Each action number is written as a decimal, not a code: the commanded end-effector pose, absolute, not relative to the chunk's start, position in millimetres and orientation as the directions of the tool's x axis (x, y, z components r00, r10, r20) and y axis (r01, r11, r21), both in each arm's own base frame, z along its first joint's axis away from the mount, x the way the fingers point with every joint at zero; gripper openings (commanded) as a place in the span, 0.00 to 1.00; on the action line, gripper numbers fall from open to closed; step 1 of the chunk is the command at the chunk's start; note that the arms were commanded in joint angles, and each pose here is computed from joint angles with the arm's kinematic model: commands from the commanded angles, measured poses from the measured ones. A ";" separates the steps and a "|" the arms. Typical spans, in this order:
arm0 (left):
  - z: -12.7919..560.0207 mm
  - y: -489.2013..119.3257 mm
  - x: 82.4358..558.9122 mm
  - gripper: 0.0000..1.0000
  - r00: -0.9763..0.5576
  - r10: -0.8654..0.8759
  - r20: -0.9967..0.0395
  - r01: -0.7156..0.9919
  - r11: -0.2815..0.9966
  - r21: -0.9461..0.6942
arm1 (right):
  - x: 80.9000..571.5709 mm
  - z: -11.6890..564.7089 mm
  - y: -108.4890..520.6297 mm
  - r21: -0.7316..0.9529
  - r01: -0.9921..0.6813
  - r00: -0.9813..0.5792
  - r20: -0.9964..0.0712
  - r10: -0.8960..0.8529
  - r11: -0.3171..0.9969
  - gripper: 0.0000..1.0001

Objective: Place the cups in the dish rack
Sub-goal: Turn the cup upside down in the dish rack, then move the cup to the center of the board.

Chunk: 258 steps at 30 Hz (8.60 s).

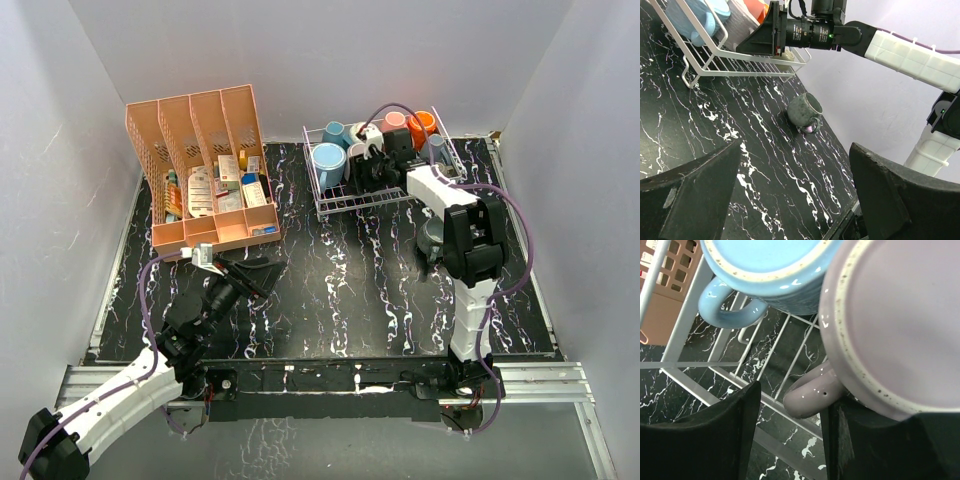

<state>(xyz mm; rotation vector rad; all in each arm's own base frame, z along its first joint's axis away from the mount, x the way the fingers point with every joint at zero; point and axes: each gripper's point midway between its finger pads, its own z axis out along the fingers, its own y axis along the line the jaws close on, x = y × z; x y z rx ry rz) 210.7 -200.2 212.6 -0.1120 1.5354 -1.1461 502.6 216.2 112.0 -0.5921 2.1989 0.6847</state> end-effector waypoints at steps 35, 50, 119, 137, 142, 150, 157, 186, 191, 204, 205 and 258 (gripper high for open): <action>219.3 -195.6 209.4 0.87 -0.310 -0.637 -0.706 0.511 0.514 -0.688 | 446.0 238.0 295.3 0.222 -0.860 -0.337 -0.923 -0.185 0.460 0.59; 220.6 -198.0 209.8 0.91 -0.317 -0.646 -0.694 0.514 0.498 -0.699 | 370.0 281.9 283.1 0.082 -0.950 -0.134 -0.978 -0.157 0.302 0.58; 206.8 -473.4 326.9 0.74 -0.408 0.056 -0.911 0.636 0.734 -0.240 | 364.2 233.0 -53.3 0.266 -0.321 -0.255 -0.949 0.187 0.909 0.65; 165.9 -544.3 390.7 0.73 -0.367 0.041 -0.929 0.512 0.843 -0.165 | 381.9 190.3 -88.9 0.309 -0.128 -0.337 -0.907 0.251 0.943 0.27; 157.2 -559.6 393.6 0.65 -0.371 0.056 -0.927 0.541 0.824 -0.166 | 382.0 189.0 -89.3 0.310 -0.127 -0.339 -0.906 0.253 0.942 0.15; 139.0 -573.5 390.8 0.56 -0.400 0.083 -0.913 0.574 0.799 -0.179 | 382.1 187.3 -89.2 0.312 -0.127 -0.341 -0.905 0.253 0.942 0.15; 127.1 -572.8 385.6 0.50 -0.418 0.128 -0.899 0.592 0.789 -0.163 | 381.7 187.6 -87.1 0.315 -0.138 -0.340 -0.905 0.254 0.939 0.15; 136.5 -543.0 376.9 0.23 -0.410 0.187 -0.893 0.597 0.795 -0.108 | 380.2 187.1 -83.1 0.317 -0.160 -0.336 -0.908 0.250 0.935 0.16; 142.5 -540.4 376.3 0.08 -0.412 0.171 -0.895 0.606 0.785 -0.128 | 380.2 186.7 -83.1 0.317 -0.160 -0.336 -0.908 0.250 0.935 0.16; 180.5 -511.3 370.4 0.00 -0.383 0.070 -0.921 0.571 0.802 -0.176 | 379.6 185.8 -79.2 0.330 -0.177 -0.338 -0.905 0.258 0.927 0.16; 183.9 -505.0 369.2 0.00 -0.380 0.061 -0.923 0.558 0.811 -0.177 | 379.6 186.1 -78.9 0.332 -0.179 -0.338 -0.905 0.259 0.926 0.16; 130.9 -280.9 255.3 0.87 -0.577 0.604 -0.549 0.611 0.766 0.200 | 375.6 187.1 -64.7 0.380 -0.235 -0.338 -0.895 0.291 0.895 0.16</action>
